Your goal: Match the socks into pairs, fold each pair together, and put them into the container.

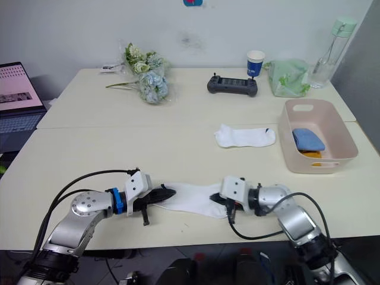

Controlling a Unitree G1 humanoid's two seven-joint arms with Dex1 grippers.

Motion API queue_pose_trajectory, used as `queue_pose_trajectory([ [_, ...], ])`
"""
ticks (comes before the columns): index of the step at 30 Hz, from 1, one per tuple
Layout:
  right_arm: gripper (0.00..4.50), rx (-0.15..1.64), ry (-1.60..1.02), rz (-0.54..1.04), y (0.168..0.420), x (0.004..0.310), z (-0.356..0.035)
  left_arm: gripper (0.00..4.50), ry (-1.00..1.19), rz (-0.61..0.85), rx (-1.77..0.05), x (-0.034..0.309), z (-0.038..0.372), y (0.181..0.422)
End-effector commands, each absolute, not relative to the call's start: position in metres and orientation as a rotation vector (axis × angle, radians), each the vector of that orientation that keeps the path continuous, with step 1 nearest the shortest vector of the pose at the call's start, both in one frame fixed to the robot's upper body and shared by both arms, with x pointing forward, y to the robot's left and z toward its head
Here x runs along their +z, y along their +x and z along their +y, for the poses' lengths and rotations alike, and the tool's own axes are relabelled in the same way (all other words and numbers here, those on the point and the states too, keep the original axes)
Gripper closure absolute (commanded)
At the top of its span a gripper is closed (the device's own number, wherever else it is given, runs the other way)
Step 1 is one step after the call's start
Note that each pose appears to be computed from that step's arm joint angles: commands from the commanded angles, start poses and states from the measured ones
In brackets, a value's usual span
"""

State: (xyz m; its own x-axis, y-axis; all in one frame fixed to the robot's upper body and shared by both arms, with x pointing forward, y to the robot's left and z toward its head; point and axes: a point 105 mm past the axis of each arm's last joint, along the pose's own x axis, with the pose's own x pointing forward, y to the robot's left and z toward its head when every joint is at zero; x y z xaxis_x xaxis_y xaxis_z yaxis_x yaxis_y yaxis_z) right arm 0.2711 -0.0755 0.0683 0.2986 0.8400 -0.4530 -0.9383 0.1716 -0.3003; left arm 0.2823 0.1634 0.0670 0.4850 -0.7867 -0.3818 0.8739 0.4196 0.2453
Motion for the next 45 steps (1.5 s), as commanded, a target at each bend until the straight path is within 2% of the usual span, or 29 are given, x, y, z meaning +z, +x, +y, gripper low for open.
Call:
queue_pose_trajectory([
  [1, 4.5, 1.243, -0.645, 0.222, 0.273, 0.066, -0.094, 4.49, 0.461, 0.262, -1.021, 0.06, 0.18, 0.279],
  [9, 4.5, 1.164, -0.647, 0.222, 0.28, 0.071, -0.12, 4.49, 0.407, 0.237, -1.016, 0.069, 0.195, 0.26],
  [16, 4.5, 1.224, -0.421, 0.106, 0.271, 0.103, -0.096, 4.49, 0.361, 0.176, -1.021, 0.084, 0.18, 0.257],
  [19, 4.5, 1.281, -0.443, 0.167, 0.262, 0.091, -0.089, 4.49, 0.356, 0.183, -1.021, 0.081, 0.177, 0.256],
  [23, 4.5, 1.295, -0.526, 0.232, 0.259, 0.071, -0.092, 4.49, 0.371, 0.237, -1.035, 0.067, 0.177, 0.251],
  [28, 4.5, 1.279, -0.597, 0.265, 0.262, 0.061, -0.105, 4.49, 0.375, 0.256, -1.0, 0.061, 0.184, 0.256],
  [33, 4.5, 1.196, -0.414, 0.148, 0.268, 0.096, -0.106, 4.49, 0.32, 0.186, -0.982, 0.083, 0.179, 0.26],
  [36, 4.5, 1.052, -0.374, 0.088, 0.281, 0.113, -0.12, 4.49, 0.25, 0.101, -0.812, 0.11, 0.197, 0.278],
  [37, 4.32, 0.97, -0.373, 0.072, 0.29, 0.117, -0.129, 4.5, 0.234, 0.064, -0.726, 0.119, 0.208, 0.286],
  [40, 3.58, 0.782, -0.358, 0.045, 0.309, 0.123, -0.151, 3.89, 0.164, 0.002, -0.499, 0.13, 0.242, 0.302],
  [45, 1.85, 0.625, -0.364, 0.044, 0.32, 0.112, -0.164, 2.34, 0.121, 0.003, -0.292, 0.121, 0.272, 0.303],
])
